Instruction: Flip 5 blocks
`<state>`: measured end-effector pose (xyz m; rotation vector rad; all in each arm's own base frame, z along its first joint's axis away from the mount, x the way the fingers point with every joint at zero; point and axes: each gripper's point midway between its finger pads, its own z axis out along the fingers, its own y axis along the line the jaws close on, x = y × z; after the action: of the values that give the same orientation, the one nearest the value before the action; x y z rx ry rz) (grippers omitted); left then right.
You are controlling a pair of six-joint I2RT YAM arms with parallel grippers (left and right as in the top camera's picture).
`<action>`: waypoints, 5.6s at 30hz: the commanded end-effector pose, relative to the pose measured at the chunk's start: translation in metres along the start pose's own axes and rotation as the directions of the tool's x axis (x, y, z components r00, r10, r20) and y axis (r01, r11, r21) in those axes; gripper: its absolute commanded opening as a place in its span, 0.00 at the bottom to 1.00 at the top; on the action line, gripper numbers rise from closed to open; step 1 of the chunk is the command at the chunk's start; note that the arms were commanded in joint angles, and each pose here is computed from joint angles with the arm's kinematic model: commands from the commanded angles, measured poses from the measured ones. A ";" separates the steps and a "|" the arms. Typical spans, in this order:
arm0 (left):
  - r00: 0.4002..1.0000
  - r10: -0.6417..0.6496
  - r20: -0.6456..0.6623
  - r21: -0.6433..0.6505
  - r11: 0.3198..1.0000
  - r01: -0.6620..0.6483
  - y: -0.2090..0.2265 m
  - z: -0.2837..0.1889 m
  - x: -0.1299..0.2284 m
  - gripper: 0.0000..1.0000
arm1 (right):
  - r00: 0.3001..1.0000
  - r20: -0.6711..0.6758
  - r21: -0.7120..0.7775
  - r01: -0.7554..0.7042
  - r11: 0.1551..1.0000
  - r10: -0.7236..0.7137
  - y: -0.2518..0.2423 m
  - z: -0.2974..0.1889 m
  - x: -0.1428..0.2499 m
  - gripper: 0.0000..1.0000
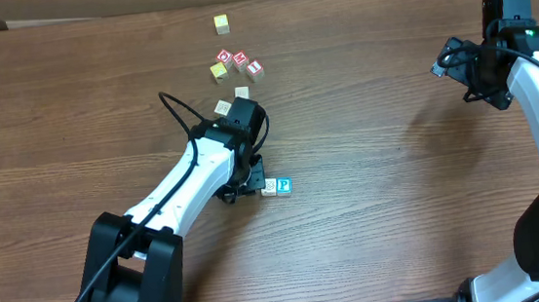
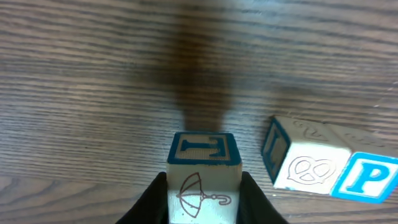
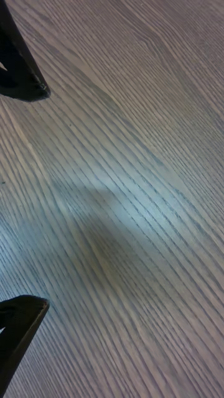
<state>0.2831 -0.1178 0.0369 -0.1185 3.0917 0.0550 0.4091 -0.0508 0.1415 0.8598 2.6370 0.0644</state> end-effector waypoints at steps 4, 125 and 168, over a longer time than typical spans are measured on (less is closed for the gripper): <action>1.000 -0.019 -0.005 -0.001 1.000 0.019 0.000 0.002 0.002 0.40 | 1.000 0.030 -0.015 0.004 1.000 -0.004 0.003 -0.009 -0.007 1.00; 0.987 -0.038 0.157 0.122 0.992 0.019 -0.010 -0.019 -0.058 0.04 | 1.000 0.030 -0.015 0.004 1.000 -0.004 0.003 -0.009 -0.007 1.00; 1.000 0.019 -0.025 0.135 0.991 -0.016 -0.035 0.024 -0.024 0.04 | 1.000 0.030 -0.015 0.004 1.000 -0.004 0.003 -0.009 -0.007 1.00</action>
<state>0.3153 -0.1491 0.0178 -0.0858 3.0867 -0.1577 0.4091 -0.0508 0.1415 0.8598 2.6370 0.0644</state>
